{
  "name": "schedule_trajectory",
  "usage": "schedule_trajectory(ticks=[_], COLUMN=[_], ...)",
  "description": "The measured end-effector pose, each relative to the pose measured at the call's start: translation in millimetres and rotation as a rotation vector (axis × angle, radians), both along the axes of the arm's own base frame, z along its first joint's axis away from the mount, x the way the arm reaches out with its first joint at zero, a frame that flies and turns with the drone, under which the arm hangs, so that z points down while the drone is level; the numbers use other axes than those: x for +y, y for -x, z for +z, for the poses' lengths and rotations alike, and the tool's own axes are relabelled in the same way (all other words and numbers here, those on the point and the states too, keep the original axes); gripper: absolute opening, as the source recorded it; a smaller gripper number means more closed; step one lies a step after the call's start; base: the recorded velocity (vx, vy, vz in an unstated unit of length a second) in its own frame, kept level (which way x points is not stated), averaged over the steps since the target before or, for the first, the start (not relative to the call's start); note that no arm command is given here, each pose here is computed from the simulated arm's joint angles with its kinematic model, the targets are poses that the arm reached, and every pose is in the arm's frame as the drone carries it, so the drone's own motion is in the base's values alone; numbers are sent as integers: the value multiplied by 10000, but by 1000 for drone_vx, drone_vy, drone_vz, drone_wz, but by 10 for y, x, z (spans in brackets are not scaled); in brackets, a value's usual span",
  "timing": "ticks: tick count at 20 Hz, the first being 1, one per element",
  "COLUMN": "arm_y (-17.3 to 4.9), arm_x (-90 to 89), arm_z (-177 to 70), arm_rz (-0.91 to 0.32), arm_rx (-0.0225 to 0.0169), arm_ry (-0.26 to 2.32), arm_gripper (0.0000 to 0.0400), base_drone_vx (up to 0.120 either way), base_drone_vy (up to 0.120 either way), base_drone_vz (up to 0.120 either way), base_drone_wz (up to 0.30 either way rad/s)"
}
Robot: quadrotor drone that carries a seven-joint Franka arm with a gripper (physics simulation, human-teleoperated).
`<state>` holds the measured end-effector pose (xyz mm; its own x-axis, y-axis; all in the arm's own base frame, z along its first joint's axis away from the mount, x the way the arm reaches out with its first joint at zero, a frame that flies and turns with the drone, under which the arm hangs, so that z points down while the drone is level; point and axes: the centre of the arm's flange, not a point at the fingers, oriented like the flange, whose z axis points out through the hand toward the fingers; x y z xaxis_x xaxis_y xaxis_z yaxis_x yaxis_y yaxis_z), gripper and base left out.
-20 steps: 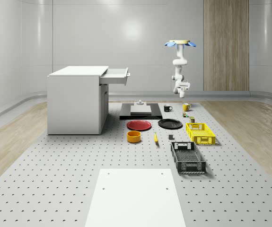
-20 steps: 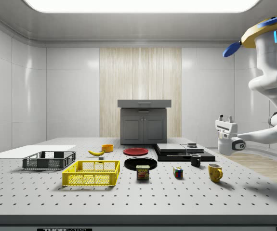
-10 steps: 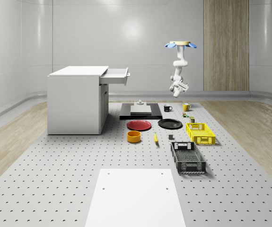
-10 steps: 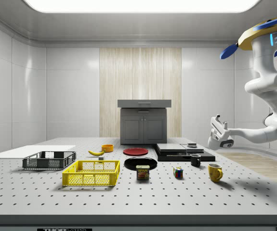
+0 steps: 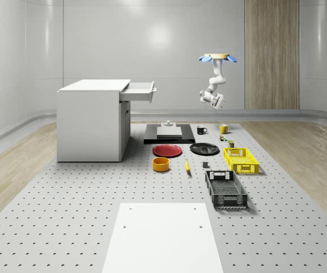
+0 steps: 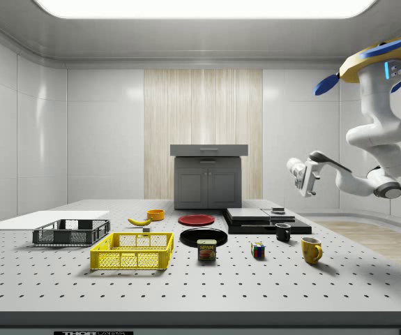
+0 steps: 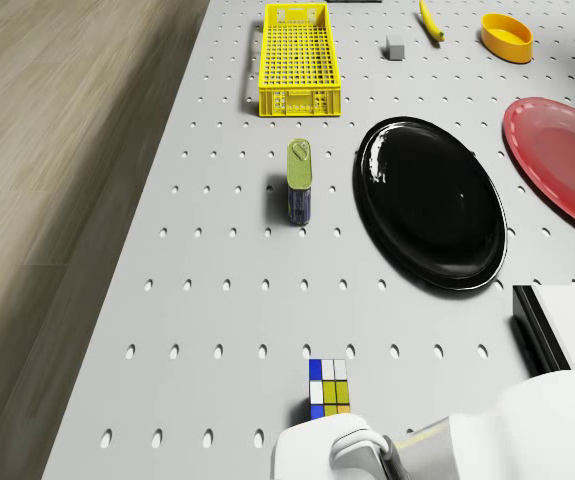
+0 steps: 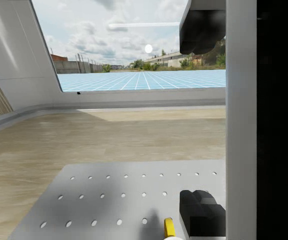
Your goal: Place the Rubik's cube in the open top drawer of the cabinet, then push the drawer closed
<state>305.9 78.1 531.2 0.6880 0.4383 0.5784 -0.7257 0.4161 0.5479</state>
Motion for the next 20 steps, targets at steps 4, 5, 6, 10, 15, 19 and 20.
schedule_trajectory(ticks=[4, 5, 6, 10, 15, 19, 20], arm_y=[-9, -10, -10, -10, -10, -9, -9], arm_x=[-335, -403, -462, -624, -718, -752, -757], arm_z=[-282, -315, -339, -385, -399, -402, -403], arm_rz=[-157, -181, -199, -240, -258, -262, -263], arm_rx=[20, 28, 37, 69, 96, 107, 109], arm_ry=[4464, 5225, 5870, 7576, 8545, 8885, 8938], arm_gripper=[400, 400, 400, 400, 400, 400, 400], base_drone_vx=[120, 0, 120, 120, 120, 120, 120], base_drone_vy=[0, 0, 0, 0, 0, -70, -120], base_drone_vz=[-120, -120, -120, -120, -120, -120, -120], base_drone_wz=[0, 0, 0, 0, 0, 0, 0])
